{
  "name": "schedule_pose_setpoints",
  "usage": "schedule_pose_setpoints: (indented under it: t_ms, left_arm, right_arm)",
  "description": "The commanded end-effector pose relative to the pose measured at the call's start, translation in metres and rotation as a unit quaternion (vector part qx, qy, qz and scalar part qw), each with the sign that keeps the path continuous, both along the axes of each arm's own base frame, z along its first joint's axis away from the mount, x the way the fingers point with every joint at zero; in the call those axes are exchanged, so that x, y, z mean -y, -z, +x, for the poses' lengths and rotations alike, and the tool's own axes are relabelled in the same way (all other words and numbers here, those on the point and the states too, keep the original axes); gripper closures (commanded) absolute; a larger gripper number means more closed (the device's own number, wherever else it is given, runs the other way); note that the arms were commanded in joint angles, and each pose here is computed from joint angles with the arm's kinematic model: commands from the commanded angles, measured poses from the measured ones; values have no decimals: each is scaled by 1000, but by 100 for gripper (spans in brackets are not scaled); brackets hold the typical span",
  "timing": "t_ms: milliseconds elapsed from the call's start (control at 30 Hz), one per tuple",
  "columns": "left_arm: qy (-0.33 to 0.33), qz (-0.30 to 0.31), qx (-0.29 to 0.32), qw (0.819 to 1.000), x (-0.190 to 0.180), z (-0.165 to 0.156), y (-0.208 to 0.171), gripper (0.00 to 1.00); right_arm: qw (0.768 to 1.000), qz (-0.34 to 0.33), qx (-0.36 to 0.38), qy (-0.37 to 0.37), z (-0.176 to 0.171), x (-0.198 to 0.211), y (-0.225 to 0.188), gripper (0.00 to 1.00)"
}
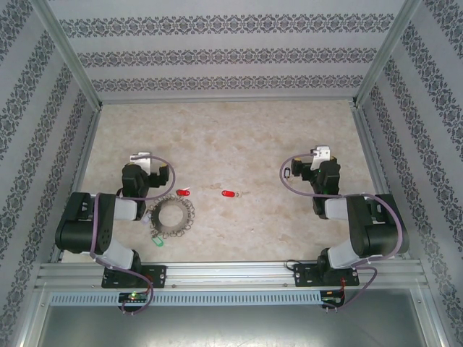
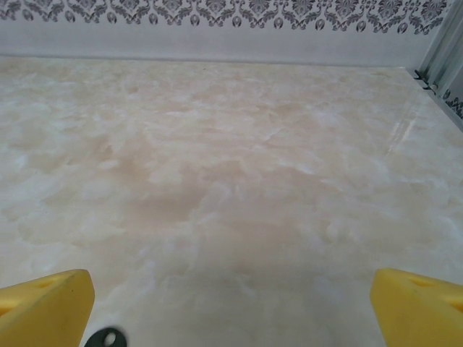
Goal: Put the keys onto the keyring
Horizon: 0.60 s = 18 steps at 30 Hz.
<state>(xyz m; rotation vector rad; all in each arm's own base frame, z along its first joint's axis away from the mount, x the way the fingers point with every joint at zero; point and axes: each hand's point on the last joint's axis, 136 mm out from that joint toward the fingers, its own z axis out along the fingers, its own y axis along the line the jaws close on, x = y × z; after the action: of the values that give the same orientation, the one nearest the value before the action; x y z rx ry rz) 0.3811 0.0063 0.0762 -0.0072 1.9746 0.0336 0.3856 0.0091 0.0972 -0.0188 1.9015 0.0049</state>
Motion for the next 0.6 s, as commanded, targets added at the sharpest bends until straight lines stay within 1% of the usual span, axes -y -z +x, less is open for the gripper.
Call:
schedule_pose_setpoints:
  t_ms: [0, 33, 67, 167, 200, 267, 300, 367, 400, 467, 500, 533, 567]
  left_arm:
    - [-11, -5, 48, 999, -2, -1, -30, 1]
    - [-15, -5, 46, 999, -3, -3, -34, 1]
    - [-15, -5, 38, 999, -3, -4, -36, 1]
    - [-34, -12, 27, 999, -9, -12, -57, 1]
    - [-35, -18, 31, 999, -9, -16, -69, 1]
    - [-34, -33, 53, 997, -7, -24, -94, 1]
    - [-44, -45, 60, 996, -9, -29, -104, 1]
    - [-70, -68, 47, 994, -14, -38, -113, 1]
    - [-90, -89, 32, 991, -18, -41, -115, 1]
    - [-150, -137, -22, 979, -26, -53, -106, 1]
    - [-190, -164, -48, 967, -32, -60, -104, 1]
    - [-208, -176, -72, 959, -34, -66, -101, 1]
    - [-208, -187, -89, 956, -30, -69, -99, 1]
  right_arm:
    - [999, -4, 27, -16, -1, -7, -20, 2]
    - [1000, -5, 16, -18, -4, -8, -20, 2]
    - [1000, -2, 15, -6, 0, -6, -33, 2]
    - [994, 32, -53, 87, -11, 15, -39, 2]
    - [993, 42, -63, 91, -16, 13, -47, 2]
    - [990, 91, -66, 83, -25, 3, -61, 2]
    - [986, 133, -68, 79, -32, -3, -66, 2]
    - [980, 188, -68, 23, -38, -25, -78, 2]
    - [973, 218, -71, -10, -40, -37, -84, 2]
    - [948, 295, -101, -60, -44, -59, -89, 2]
    - [930, 337, -120, -88, -45, -71, -93, 2]
    - [912, 371, -140, -101, -45, -80, -93, 2]
    - [893, 411, -156, -101, -43, -86, -95, 2]
